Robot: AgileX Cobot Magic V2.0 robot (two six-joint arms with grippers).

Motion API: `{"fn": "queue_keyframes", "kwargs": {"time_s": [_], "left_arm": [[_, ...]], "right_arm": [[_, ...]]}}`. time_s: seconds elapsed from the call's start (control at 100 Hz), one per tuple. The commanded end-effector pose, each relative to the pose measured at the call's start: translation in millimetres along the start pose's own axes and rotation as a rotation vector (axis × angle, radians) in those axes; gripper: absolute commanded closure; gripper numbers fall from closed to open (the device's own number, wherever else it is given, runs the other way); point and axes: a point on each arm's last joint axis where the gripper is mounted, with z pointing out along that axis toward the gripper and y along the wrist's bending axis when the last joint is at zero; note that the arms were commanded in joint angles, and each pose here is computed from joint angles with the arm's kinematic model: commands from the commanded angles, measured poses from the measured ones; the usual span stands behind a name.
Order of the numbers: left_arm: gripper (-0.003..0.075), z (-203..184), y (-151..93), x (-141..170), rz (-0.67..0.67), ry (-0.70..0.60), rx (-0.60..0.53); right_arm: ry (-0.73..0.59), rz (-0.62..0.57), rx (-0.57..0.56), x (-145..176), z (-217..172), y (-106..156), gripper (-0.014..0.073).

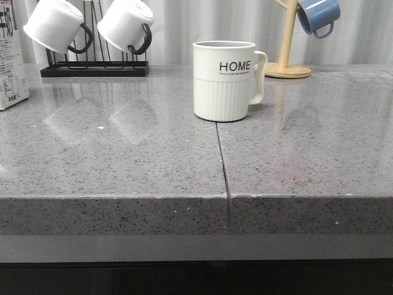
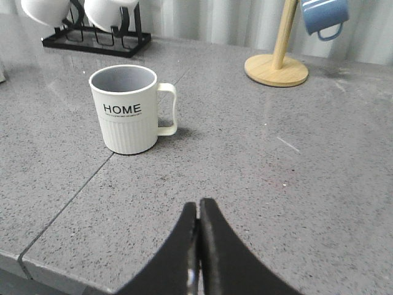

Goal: Place milk next to cup
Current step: 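Set the mug down, open the right gripper and withdraw, then move the left gripper down around the Pascual milk carton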

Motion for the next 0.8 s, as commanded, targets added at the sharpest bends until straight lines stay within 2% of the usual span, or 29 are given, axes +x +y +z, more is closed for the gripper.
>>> {"fn": "queue_keyframes", "kwargs": {"time_s": [0.0,0.32,0.49,0.79], "left_arm": [[0.0741,-1.0,-0.6,5.7,-0.012,-0.068,-0.007],[0.0741,-1.1,-0.6,4.1,-0.008,-0.087,-0.008],[0.0741,-4.5,1.3,-16.7,-0.007,-0.149,-0.013],[0.0741,-1.8,7.7,-67.7,0.010,-0.003,-0.020]], "right_arm": [[-0.080,-0.006,-0.001,-9.3,-13.6,-0.3,0.0660],[-0.104,-0.004,0.000,-8.1,-22.0,-0.7,0.0660],[-0.104,-0.004,0.000,-8.1,-22.0,-0.7,0.0660],[-0.104,-0.004,0.000,-8.1,-22.0,-0.7,0.0660]]}}
